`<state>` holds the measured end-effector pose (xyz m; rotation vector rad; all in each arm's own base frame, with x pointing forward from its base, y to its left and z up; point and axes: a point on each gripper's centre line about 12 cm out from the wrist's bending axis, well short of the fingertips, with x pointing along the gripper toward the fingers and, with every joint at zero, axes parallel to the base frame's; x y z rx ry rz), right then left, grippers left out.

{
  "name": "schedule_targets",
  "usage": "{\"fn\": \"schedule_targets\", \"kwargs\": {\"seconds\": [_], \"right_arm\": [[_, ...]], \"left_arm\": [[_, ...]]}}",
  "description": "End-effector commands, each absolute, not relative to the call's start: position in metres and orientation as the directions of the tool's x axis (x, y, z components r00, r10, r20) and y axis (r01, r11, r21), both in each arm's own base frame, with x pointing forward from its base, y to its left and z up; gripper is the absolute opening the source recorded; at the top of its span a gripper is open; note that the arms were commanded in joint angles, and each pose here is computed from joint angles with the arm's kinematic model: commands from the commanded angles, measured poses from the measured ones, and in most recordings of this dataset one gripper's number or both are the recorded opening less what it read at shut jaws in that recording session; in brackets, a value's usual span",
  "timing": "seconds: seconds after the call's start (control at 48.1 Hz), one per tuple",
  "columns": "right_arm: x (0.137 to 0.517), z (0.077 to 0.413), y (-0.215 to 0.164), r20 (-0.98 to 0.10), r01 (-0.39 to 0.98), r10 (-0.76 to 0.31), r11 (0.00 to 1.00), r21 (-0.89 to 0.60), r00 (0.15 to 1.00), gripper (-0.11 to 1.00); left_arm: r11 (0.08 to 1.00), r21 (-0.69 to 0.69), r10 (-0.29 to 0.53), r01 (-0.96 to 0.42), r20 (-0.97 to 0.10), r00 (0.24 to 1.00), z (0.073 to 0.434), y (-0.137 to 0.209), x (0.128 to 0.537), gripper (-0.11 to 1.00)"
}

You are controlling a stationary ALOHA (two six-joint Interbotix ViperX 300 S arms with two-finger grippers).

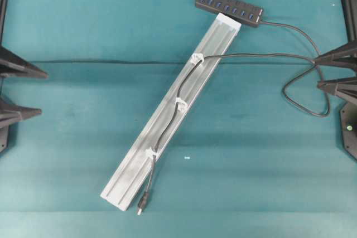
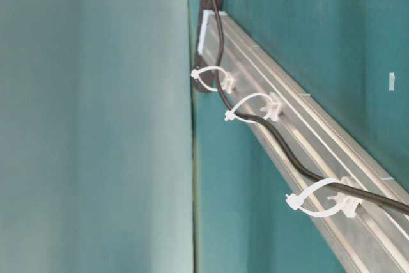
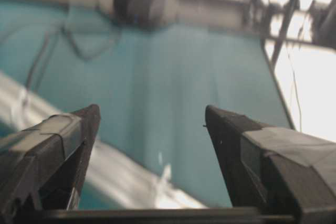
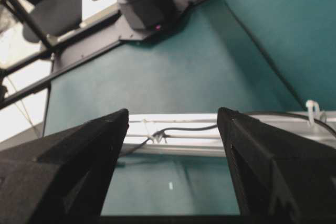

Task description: Pass the USB cable through three rings with both arms.

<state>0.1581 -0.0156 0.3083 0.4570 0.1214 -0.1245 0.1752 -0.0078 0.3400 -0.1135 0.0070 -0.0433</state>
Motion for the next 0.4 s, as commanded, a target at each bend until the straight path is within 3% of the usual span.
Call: {"fn": "schedule_targets", "kwargs": {"seconds": [0.0,0.125,0.374], "right_arm": [[0.161,0.31,-0.017,-0.125,0.144,-0.099,0.889,0.434,0.987,0.79],[0.162,0.313,-0.017,-0.081,0.128,-0.104,0.895,0.428,0.991,0.79],[0.161,0.322,-0.018,-0.012,0.109,-0.113,0.923,0.37,0.994,0.79]], "left_arm": [[0.998,-0.051,-0.042,0.045,0.061,0.997,0.35,-0.007,0.175,0.88],[0.999,0.031,-0.043,0.042,0.049,0.998,0.346,-0.008,0.173,0.88],[0.999,0.003,-0.049,0.049,0.026,0.998,0.341,-0.009,0.173,0.88]]}}
